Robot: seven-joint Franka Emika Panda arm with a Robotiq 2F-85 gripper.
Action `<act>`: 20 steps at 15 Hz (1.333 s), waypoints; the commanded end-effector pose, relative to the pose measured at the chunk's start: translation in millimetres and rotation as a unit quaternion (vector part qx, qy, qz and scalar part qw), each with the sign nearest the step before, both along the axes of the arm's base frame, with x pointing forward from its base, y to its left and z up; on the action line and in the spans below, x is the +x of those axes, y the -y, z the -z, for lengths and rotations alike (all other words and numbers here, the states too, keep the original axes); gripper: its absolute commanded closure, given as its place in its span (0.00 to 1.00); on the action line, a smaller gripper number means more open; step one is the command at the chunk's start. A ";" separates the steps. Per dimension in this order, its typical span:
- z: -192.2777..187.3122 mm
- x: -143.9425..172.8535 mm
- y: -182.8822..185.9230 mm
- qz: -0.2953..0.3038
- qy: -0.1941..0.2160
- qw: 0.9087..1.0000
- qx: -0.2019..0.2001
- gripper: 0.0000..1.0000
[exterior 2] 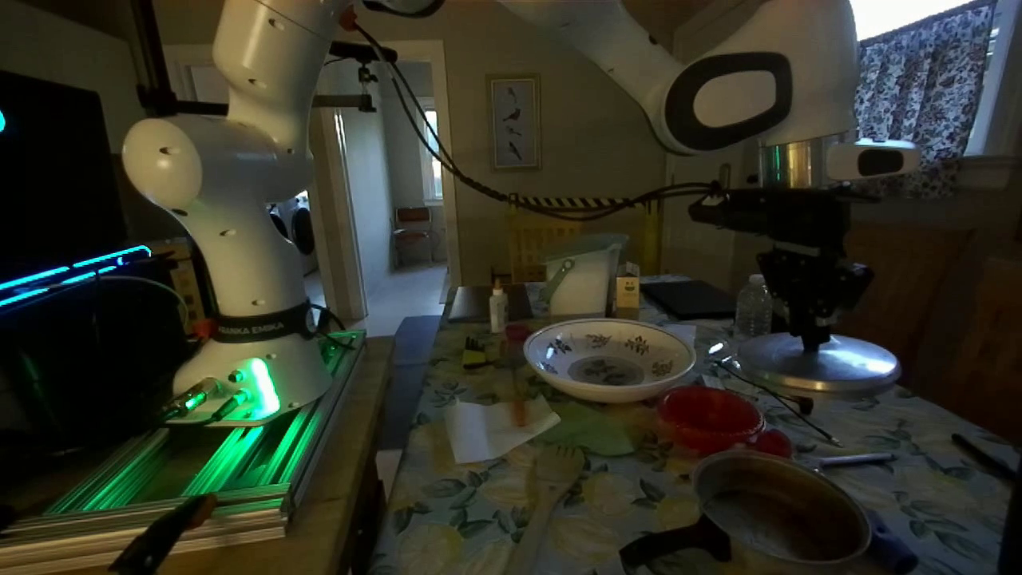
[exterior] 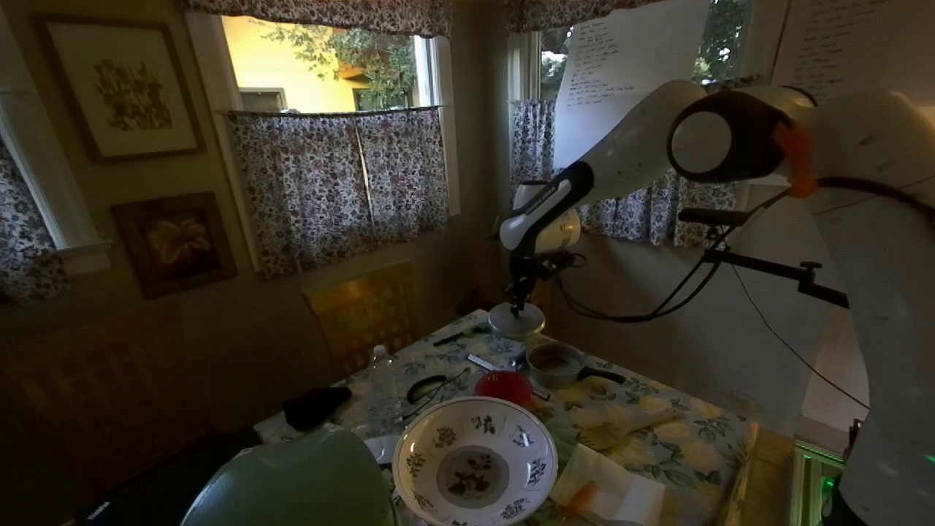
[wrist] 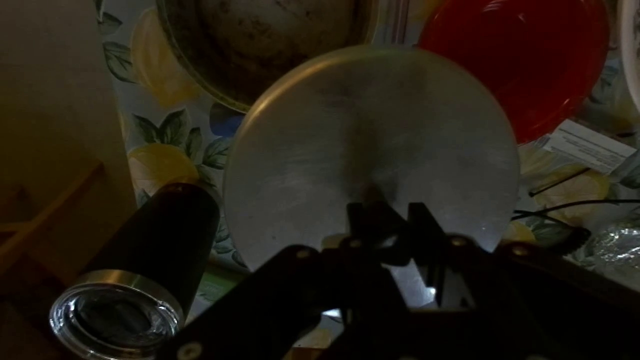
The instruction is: Remove the lid from the pot
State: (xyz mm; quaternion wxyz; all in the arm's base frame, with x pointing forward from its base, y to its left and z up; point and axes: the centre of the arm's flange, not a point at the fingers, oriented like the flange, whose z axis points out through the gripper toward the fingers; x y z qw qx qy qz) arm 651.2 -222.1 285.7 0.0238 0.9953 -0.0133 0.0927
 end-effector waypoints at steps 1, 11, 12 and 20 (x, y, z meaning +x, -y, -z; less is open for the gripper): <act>16.1 16.8 11.6 0.018 -0.001 1.000 -0.004 0.94; 81.2 99.7 35.4 0.066 0.025 0.998 0.004 0.94; 86.0 105.2 40.3 0.071 0.031 0.997 0.005 0.94; 116.1 121.1 58.2 0.087 0.056 0.994 0.022 0.94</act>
